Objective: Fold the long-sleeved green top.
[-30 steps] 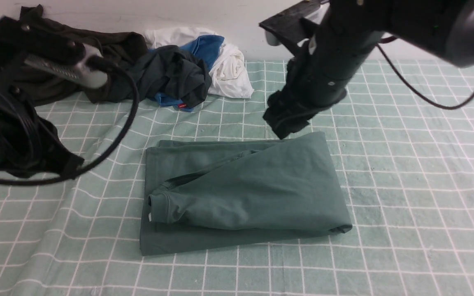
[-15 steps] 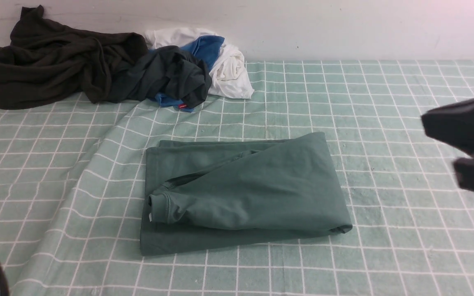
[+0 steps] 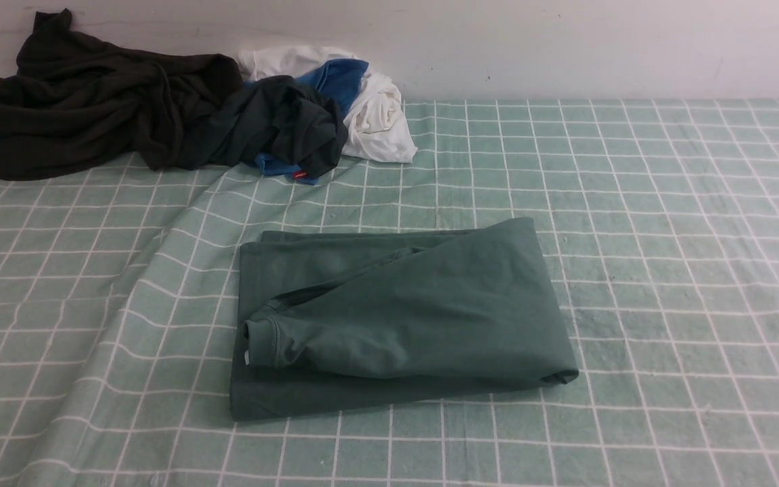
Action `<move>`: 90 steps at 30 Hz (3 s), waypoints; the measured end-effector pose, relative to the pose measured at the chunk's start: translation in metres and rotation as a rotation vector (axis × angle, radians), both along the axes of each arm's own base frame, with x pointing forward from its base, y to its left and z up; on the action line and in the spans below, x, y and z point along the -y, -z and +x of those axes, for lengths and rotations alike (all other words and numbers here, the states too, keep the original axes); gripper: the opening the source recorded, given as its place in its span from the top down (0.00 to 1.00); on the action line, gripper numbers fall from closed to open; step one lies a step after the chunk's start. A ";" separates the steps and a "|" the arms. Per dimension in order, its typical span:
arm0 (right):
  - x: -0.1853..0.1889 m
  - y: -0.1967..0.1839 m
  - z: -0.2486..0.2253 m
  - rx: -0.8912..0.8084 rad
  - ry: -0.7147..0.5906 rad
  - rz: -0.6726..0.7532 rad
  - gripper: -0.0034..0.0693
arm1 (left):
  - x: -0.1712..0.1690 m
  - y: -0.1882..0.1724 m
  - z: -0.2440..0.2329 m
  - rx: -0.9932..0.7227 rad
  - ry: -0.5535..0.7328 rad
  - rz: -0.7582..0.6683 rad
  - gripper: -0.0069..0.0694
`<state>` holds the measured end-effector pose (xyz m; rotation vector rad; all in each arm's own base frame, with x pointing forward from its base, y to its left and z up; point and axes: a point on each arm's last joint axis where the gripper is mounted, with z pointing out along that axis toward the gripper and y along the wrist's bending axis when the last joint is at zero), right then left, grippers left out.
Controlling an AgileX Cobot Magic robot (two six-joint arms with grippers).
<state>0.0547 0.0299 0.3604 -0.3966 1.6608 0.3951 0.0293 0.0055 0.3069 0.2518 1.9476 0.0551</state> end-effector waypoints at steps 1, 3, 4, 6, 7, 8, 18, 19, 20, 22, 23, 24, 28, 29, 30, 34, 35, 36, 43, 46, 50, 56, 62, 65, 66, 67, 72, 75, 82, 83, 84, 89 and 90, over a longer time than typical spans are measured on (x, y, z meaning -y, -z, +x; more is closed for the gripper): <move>0.000 0.001 0.000 -0.002 0.000 -0.001 0.97 | 0.000 0.000 0.000 -0.001 0.000 0.000 0.91; 0.000 0.001 0.000 -0.003 0.000 -0.002 0.97 | 0.000 0.000 0.000 -0.001 0.000 0.000 0.91; 0.000 0.002 0.001 -0.006 0.000 -0.002 0.97 | 0.000 0.000 0.000 -0.001 0.000 0.000 0.91; -0.001 0.002 0.001 -0.009 -0.001 -0.003 0.97 | 0.000 0.000 0.000 -0.001 0.000 0.000 0.91; -0.001 0.002 0.001 -0.009 -0.001 -0.002 0.97 | 0.000 0.000 0.000 -0.001 0.000 0.000 0.91; -0.001 0.002 0.001 -0.010 -0.001 -0.003 0.97 | 0.000 0.000 0.000 -0.001 0.000 0.000 0.91; -0.001 0.003 0.001 -0.016 -0.001 -0.003 0.97 | 0.000 0.000 0.000 -0.001 -0.001 0.001 0.91; -0.001 0.003 0.001 -0.016 -0.001 -0.003 0.97 | 0.000 0.000 0.000 -0.001 -0.001 0.001 0.91; -0.001 0.003 0.001 -0.014 0.000 -0.007 0.97 | 0.000 0.000 0.000 -0.001 -0.001 0.001 0.91; 0.000 0.003 0.001 -0.012 0.002 -0.011 0.97 | 0.000 0.000 0.000 -0.001 -0.001 0.001 0.91; 0.000 0.003 0.001 -0.012 0.003 -0.012 0.97 | 0.000 0.000 0.000 -0.001 -0.001 0.001 0.91; 0.000 0.004 0.001 -0.015 0.003 -0.011 0.97 | 0.000 0.000 0.000 -0.001 -0.001 0.001 0.91; -0.001 0.016 0.008 0.002 0.030 -0.030 0.97 | 0.000 0.000 0.000 -0.001 -0.001 0.001 0.91; 0.000 0.028 0.012 0.030 0.063 -0.044 0.97 | 0.000 0.000 0.000 -0.001 0.000 0.000 0.91; 0.001 0.038 0.015 0.052 0.093 -0.047 0.97 | 0.000 0.000 0.000 -0.001 0.000 0.001 0.91; 0.010 0.084 0.020 0.088 0.235 0.004 0.97 | 0.000 0.000 0.000 -0.001 0.000 0.001 0.91; 0.015 0.101 0.019 0.094 0.291 0.047 0.97 | 0.000 0.000 0.000 -0.001 0.000 0.001 0.91; 0.017 0.109 0.017 0.105 0.321 0.074 0.97 | 0.000 0.000 0.000 -0.001 0.000 0.001 0.91; 0.034 0.159 0.008 0.082 0.572 0.171 0.97 | 0.000 0.000 0.000 -0.001 0.000 0.000 0.91; 0.037 0.160 0.004 0.104 0.628 0.150 0.97 | 0.000 0.000 0.000 -0.001 0.000 0.000 0.91; 0.039 0.170 0.001 0.020 0.662 0.126 0.97 | 0.000 0.000 0.000 -0.001 0.000 0.000 0.91; 0.040 0.177 0.000 -0.064 0.671 0.089 0.97 | 0.000 0.000 0.000 -0.001 0.000 0.000 0.91; 0.038 0.178 0.000 -0.060 0.635 0.034 0.97 | 0.000 0.000 0.000 -0.001 0.000 0.000 0.91; 0.037 0.178 0.000 -0.060 0.620 0.028 0.97 | 0.000 0.000 0.000 -0.001 0.000 0.000 0.91; 0.037 0.178 0.000 -0.059 0.616 0.027 0.97 | 0.000 0.000 0.000 -0.001 0.000 0.000 0.91; 0.036 0.178 0.000 -0.060 0.613 0.027 0.97 | 0.000 0.000 0.000 -0.001 0.000 0.000 0.91; 0.036 0.178 0.000 -0.064 0.613 0.028 0.97 | 0.000 0.000 0.000 -0.001 0.000 0.000 0.91; 0.036 0.178 0.000 -0.066 0.612 0.030 0.97 | 0.000 0.000 0.000 -0.001 0.000 0.000 0.91; 0.036 0.178 0.000 -0.067 0.612 0.030 0.97 | 0.000 0.000 0.000 -0.001 0.000 0.000 0.91; 0.036 0.178 0.000 -0.067 0.612 0.030 0.97 | 0.000 0.000 0.000 -0.001 0.000 0.000 0.91; 0.036 0.178 0.000 -0.067 0.612 0.030 0.97 | 0.000 0.000 0.000 -0.001 0.000 0.000 0.91; 0.036 0.178 0.000 -0.069 0.612 0.032 0.97 | 0.000 0.000 0.000 -0.001 0.000 0.000 0.91; 0.036 0.178 0.000 -0.070 0.612 0.032 0.97 | 0.000 0.000 0.000 -0.001 0.000 0.000 0.91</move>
